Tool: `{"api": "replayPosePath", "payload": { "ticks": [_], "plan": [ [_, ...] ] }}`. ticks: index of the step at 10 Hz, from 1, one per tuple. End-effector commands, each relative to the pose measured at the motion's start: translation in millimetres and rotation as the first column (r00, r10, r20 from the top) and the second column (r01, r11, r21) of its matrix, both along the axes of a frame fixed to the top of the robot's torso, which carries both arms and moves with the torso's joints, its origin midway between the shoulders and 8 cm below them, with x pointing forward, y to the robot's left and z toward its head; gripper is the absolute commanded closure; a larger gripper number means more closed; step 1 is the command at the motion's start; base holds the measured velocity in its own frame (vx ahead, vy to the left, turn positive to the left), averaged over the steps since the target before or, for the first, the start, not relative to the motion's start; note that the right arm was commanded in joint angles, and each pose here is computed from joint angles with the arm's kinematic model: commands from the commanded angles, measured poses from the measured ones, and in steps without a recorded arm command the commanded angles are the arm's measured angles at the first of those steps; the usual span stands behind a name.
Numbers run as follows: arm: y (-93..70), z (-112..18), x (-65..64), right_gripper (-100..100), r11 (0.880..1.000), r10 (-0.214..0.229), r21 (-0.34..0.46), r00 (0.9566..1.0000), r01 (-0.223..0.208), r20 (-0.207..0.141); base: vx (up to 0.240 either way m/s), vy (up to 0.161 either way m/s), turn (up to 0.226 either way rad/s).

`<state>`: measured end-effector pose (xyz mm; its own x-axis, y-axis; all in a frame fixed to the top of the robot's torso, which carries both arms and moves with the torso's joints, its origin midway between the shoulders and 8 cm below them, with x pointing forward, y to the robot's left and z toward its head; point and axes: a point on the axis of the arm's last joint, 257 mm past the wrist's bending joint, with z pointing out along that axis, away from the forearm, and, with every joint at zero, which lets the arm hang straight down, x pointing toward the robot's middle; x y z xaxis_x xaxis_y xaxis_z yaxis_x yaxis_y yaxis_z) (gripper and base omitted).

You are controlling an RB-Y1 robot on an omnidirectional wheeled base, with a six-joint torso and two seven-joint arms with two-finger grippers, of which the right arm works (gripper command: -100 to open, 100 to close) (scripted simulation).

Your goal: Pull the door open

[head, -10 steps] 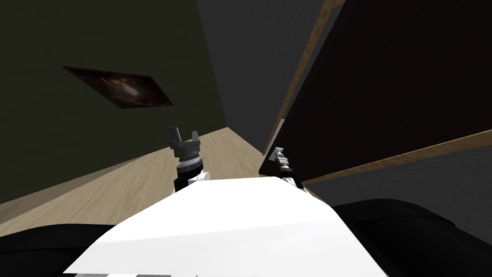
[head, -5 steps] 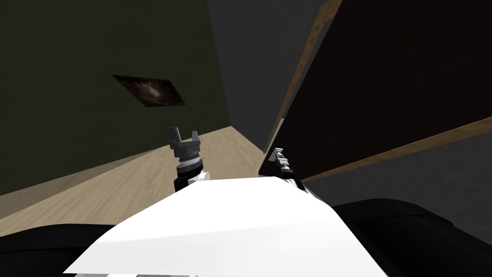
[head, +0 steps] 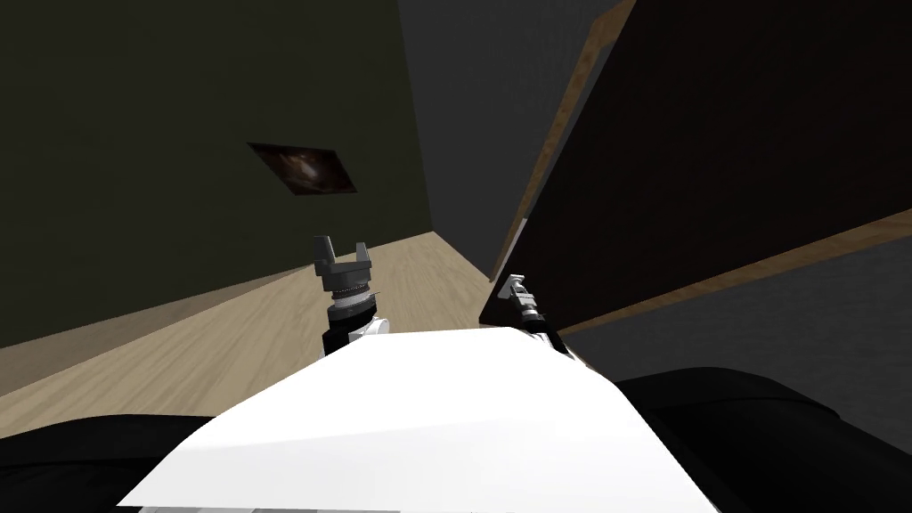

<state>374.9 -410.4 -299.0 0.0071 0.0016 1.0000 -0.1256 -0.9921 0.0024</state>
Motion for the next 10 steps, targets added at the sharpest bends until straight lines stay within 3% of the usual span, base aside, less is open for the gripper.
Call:
{"api": "replayPosePath", "payload": {
  "ticks": [1,7,10],
  "plan": [
    [2.4,-0.8,-2.6,100,1.000,0.013,0.003,0.9999,-0.013,-0.001,-0.224,-0.046,0.126],
    [3.0,2.7,-9.5,100,0.999,0.051,0.002,0.9987,-0.051,0.007,-0.202,-0.057,0.128],
    [5.2,-1.7,-12.6,100,0.998,0.062,0.004,0.9981,-0.062,-0.004,-0.126,-0.038,0.098]
  ]
}}
